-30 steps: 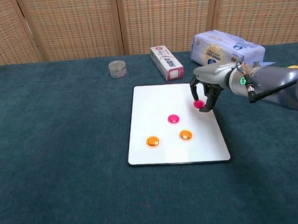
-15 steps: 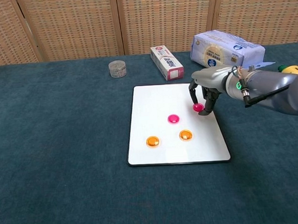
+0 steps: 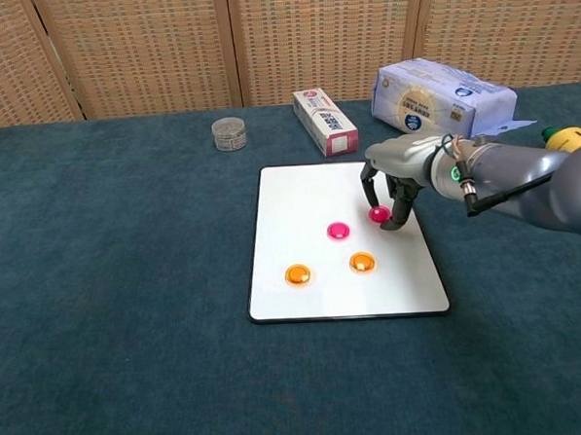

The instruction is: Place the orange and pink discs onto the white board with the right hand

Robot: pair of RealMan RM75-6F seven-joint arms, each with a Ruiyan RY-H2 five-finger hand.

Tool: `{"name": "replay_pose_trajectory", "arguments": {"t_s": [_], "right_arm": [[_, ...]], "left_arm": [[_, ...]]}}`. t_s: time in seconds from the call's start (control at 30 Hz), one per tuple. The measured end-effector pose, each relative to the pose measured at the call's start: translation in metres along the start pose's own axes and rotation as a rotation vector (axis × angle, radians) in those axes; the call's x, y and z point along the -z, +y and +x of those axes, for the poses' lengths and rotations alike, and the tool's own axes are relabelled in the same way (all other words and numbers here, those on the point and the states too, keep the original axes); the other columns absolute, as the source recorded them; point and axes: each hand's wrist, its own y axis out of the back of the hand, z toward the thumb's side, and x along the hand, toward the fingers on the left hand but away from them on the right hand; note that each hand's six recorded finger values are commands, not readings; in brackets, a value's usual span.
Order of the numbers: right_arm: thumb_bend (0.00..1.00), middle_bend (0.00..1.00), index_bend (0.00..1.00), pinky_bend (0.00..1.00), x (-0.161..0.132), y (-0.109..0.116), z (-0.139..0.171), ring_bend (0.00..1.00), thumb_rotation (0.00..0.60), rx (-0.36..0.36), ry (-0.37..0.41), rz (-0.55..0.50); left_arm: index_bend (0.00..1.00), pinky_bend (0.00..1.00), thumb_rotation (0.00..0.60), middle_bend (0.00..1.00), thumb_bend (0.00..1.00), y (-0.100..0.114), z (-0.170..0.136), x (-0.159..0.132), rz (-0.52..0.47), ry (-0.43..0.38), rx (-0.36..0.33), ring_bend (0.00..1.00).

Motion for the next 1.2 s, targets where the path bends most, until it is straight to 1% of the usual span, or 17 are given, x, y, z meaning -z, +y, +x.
{"name": "replay_pose_trajectory", "arguments": {"t_s": [0.37,0.63,0.8,0.9,1.07,1.13,1.2], "right_arm": [[0.34,0.97,0.46,1.0,0.003,-0.002,-0.001,0.95,0.6,-0.011,-0.017,0.012],[0.34,0.97,0.36,1.0,0.008,0.001,0.0,0.95,0.6,-0.013,-0.023,0.017],[0.34,0.97,0.35,1.0,0.009,0.004,0.002,0.95,0.6,-0.004,-0.017,0.013],[0.34,0.97,0.35,1.0,0.01,0.009,0.004,0.95,0.6,0.01,-0.014,0.011],[0.34,0.96,0.35,1.0,0.019,0.025,0.018,0.95,0.6,0.056,-0.003,-0.006],[0.34,0.95,0.35,1.0,0.03,0.035,0.029,0.95,0.6,0.091,-0.002,-0.023],[0.34,0.91,0.35,1.0,0.045,0.045,0.041,0.95,0.6,0.131,-0.006,-0.041]], "left_arm": [[0.0,0.0,0.6,0.0,0.0,0.001,0.0,0.001,-0.005,0.002,0.0,0.0],[0.0,0.0,0.6,0.0,0.0,0.001,-0.001,0.002,-0.006,0.002,-0.002,0.0],[0.0,0.0,0.6,0.0,0.0,0.002,-0.001,0.002,-0.009,0.002,-0.003,0.0],[0.0,0.0,0.6,0.0,0.0,0.002,-0.001,0.001,-0.011,0.001,-0.001,0.0],[0.0,0.0,0.6,0.0,0.0,0.003,-0.001,0.0,-0.014,-0.006,-0.003,0.0],[0.0,0.0,0.6,0.0,0.0,0.003,-0.002,-0.001,-0.018,-0.013,-0.003,0.0],[0.0,0.0,0.6,0.0,0.0,0.003,-0.004,-0.001,-0.019,-0.019,-0.003,0.0]]}}
